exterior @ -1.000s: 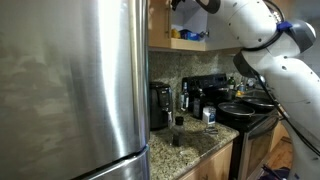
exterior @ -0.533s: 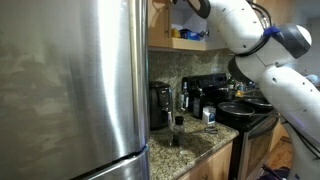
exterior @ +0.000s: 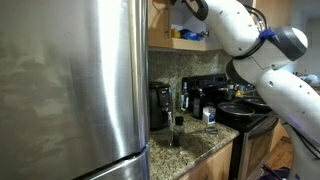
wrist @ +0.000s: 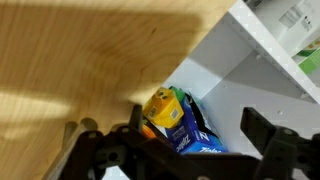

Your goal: Close the drawer of the air fryer, open the right upper cabinet door, remove the black bottle from the cabinet and put it on the countertop

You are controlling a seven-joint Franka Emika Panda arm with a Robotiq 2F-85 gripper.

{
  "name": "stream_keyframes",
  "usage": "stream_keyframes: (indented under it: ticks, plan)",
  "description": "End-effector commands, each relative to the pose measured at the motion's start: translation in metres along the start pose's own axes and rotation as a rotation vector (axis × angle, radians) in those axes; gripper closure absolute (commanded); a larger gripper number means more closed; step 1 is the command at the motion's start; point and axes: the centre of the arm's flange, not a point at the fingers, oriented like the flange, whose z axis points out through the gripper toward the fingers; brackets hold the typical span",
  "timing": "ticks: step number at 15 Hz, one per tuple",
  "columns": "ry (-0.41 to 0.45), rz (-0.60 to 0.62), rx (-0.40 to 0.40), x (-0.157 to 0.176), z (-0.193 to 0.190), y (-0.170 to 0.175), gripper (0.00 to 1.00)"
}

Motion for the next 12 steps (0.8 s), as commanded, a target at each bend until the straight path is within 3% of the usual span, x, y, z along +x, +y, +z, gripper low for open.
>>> stream_keyframes:
  ticks: [1, 6, 8, 12]
  plan:
    - [-0.183, 0.055, 0.041, 0.026, -0.055, 0.000, 0.00]
    - [-0.439, 0.129, 0.154, 0.046, -0.134, -0.012, 0.00]
    - [-0.474, 0.200, 0.243, 0.054, -0.153, -0.021, 0.00]
    - [-0.455, 0.317, 0.405, 0.084, -0.175, -0.050, 0.00]
